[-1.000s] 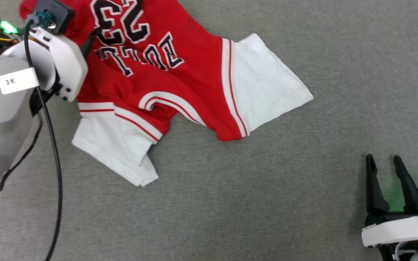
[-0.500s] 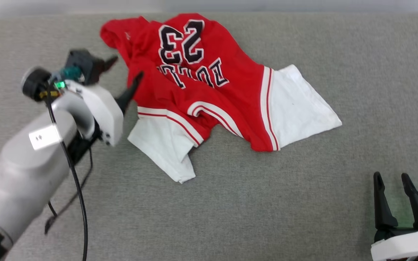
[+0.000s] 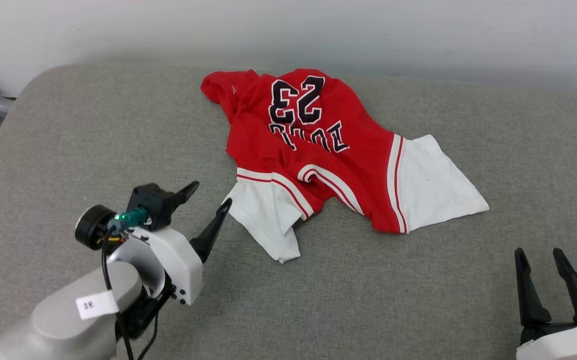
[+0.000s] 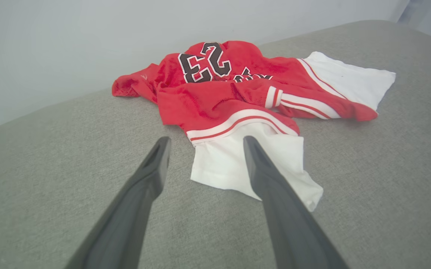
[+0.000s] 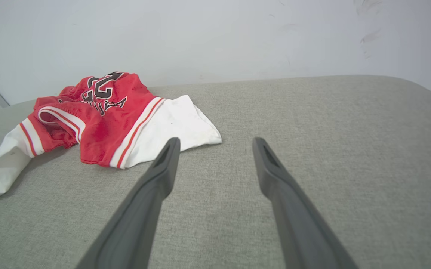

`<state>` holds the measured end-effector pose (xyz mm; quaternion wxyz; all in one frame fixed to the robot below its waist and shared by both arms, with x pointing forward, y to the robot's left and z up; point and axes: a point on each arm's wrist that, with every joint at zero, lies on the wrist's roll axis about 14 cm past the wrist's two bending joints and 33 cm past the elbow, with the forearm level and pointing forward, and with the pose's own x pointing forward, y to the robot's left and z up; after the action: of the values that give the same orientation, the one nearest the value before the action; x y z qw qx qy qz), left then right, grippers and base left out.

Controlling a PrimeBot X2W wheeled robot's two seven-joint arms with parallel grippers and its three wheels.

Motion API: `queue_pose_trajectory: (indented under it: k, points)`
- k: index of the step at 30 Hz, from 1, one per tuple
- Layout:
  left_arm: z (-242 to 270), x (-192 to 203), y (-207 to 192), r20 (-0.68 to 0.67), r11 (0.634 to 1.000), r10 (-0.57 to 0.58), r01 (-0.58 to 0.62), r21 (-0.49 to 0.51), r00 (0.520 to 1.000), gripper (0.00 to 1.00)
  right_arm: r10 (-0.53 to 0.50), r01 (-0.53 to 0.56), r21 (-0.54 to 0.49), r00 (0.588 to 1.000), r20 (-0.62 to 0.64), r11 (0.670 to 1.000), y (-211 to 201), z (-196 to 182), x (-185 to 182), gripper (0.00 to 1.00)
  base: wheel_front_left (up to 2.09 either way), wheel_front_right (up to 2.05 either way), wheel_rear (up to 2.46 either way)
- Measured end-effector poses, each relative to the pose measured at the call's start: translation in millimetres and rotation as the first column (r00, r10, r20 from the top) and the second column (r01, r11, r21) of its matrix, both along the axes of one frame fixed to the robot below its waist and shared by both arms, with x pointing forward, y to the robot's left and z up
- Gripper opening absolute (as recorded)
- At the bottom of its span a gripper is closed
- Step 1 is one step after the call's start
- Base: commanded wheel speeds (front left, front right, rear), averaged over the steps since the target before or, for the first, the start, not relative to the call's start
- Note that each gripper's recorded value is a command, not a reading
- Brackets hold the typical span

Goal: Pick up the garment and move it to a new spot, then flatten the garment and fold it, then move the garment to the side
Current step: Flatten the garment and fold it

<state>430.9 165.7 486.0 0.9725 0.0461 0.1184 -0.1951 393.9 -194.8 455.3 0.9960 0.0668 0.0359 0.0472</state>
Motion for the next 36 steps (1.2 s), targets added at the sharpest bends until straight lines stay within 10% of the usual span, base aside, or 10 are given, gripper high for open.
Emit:
queue_pose_trajectory:
  k: [22, 36]
  points:
    - [-15, -77, -9, -0.056, 0.979, 0.124, -0.132, -0.158, 0.991, 1.0, 0.037, -0.036, -0.007, 0.998, 0.047, 0.999, 8, 19, -12, 1.0, 0.0, 0.0, 0.0]
    - [-25, -60, -69, -0.351, 0.952, -0.19, 0.085, -0.294, 0.917, 1.0, 0.016, -0.015, -0.009, 0.999, 0.034, 1.0, 1, 14, -11, 1.0, 0.0, 0.0, 0.0]
